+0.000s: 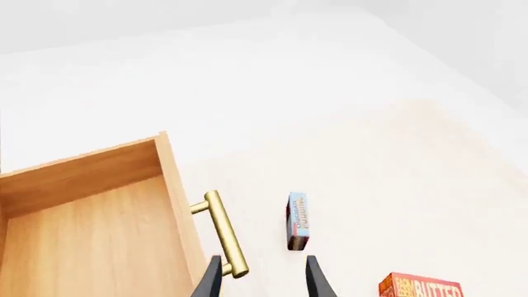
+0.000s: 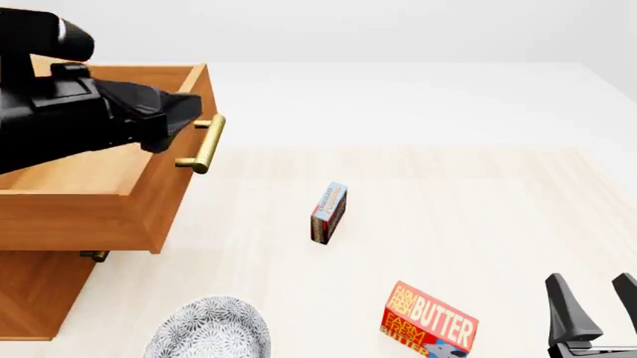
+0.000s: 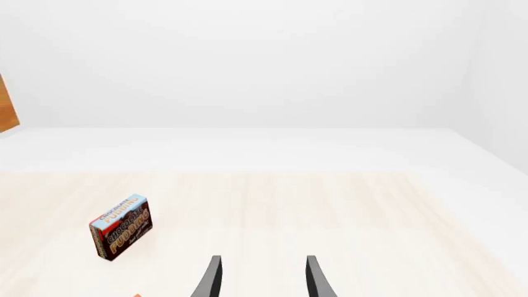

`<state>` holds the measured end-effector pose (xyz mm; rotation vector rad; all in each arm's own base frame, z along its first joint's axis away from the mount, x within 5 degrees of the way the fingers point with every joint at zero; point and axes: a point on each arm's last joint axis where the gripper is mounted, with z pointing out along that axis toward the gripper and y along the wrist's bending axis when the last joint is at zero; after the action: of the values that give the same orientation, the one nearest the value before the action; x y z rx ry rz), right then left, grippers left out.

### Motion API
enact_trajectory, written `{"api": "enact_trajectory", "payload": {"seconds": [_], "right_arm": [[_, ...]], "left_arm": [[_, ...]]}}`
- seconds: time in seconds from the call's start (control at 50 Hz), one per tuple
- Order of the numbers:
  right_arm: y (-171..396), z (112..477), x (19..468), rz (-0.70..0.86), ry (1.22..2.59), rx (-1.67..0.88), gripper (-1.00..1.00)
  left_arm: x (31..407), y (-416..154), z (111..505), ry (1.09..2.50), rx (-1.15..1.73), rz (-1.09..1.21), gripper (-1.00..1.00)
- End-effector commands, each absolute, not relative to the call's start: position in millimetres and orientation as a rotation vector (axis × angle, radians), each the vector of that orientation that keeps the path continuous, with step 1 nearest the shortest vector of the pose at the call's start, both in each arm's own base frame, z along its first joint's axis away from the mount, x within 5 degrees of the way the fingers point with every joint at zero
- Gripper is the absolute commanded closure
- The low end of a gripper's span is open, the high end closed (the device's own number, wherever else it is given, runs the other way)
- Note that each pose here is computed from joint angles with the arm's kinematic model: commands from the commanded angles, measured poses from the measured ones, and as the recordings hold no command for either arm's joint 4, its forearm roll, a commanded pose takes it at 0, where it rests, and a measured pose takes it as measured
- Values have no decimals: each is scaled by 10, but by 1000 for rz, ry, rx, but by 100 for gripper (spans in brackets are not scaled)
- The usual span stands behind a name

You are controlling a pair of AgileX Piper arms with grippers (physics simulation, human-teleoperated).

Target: Put the chocolate pudding in the top drawer of the cabinet and close it.

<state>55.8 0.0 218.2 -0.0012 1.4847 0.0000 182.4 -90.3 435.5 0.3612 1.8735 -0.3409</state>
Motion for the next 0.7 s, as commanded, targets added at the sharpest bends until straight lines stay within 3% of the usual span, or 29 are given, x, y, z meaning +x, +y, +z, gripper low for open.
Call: {"api": "enact_trajectory", "payload": {"seconds": [0.02,0.38,0.7], "right_arm": [[0,2182,558,0,1485,-1,-100],[0,2182,558,0,1485,-1,-100],[0,2182,558,0,1485,-1,-100]], "left_arm": [[1462,-863,4823,1606,434,-409,-100],[1083,-702,4828,1502,517,-381,-100],[643,-526,4510,1388,628,-417,-100]]}}
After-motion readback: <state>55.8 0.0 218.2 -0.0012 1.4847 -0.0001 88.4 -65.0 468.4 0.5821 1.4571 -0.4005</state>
